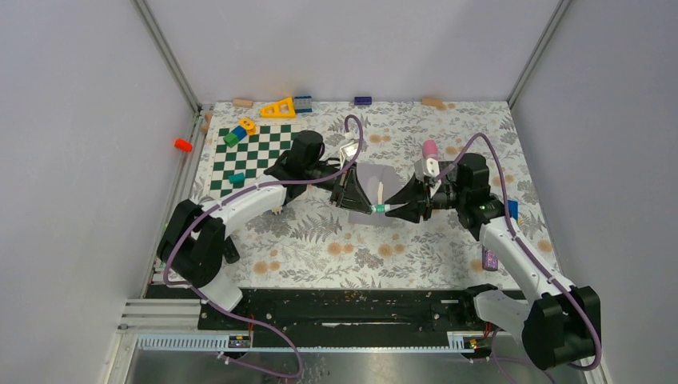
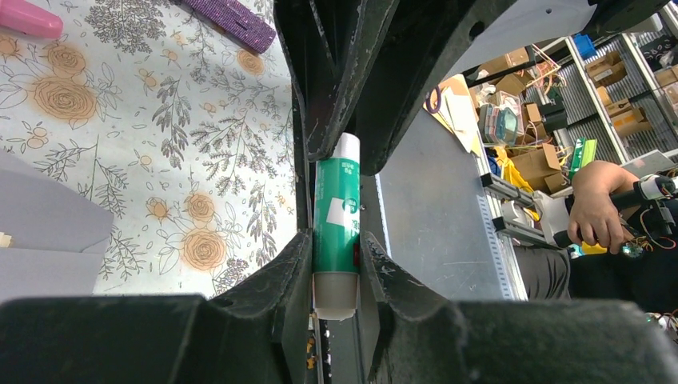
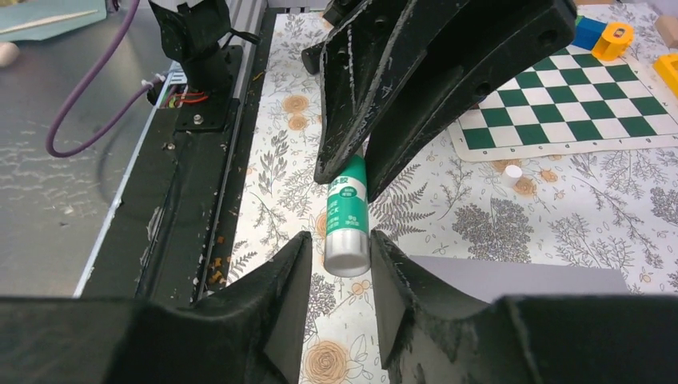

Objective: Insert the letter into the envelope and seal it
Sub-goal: Unscrew the solid glue.

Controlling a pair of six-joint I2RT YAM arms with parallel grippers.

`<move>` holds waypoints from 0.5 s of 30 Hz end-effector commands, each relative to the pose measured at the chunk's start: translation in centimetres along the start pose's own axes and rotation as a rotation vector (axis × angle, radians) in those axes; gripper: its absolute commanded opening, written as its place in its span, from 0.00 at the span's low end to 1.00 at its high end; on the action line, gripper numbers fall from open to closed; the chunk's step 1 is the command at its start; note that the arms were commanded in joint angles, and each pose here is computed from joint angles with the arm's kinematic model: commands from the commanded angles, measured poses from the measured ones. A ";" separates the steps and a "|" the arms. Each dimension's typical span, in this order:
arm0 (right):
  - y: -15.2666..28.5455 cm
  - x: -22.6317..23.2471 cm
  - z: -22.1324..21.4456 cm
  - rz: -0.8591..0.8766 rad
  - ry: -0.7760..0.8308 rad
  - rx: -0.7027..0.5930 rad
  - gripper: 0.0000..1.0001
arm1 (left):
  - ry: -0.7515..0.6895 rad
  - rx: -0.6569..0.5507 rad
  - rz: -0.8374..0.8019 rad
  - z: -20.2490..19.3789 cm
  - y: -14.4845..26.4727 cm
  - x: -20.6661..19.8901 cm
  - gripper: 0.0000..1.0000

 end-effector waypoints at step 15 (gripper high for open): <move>-0.8 -2.7 2.7 0.012 -0.597 -0.068 0.19 | -0.343 -0.012 0.196 1.0 0.4 -3.2 0.00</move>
Point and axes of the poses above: each gripper's point midway between its finger pads, its own y axis back along the fingers, its own x axis along the line the jaws close on, z = x × y, the point moved 10 cm from there along y, back along the fingers, and after that the axes turned 7 degrees about y, right-handed, at the moved point
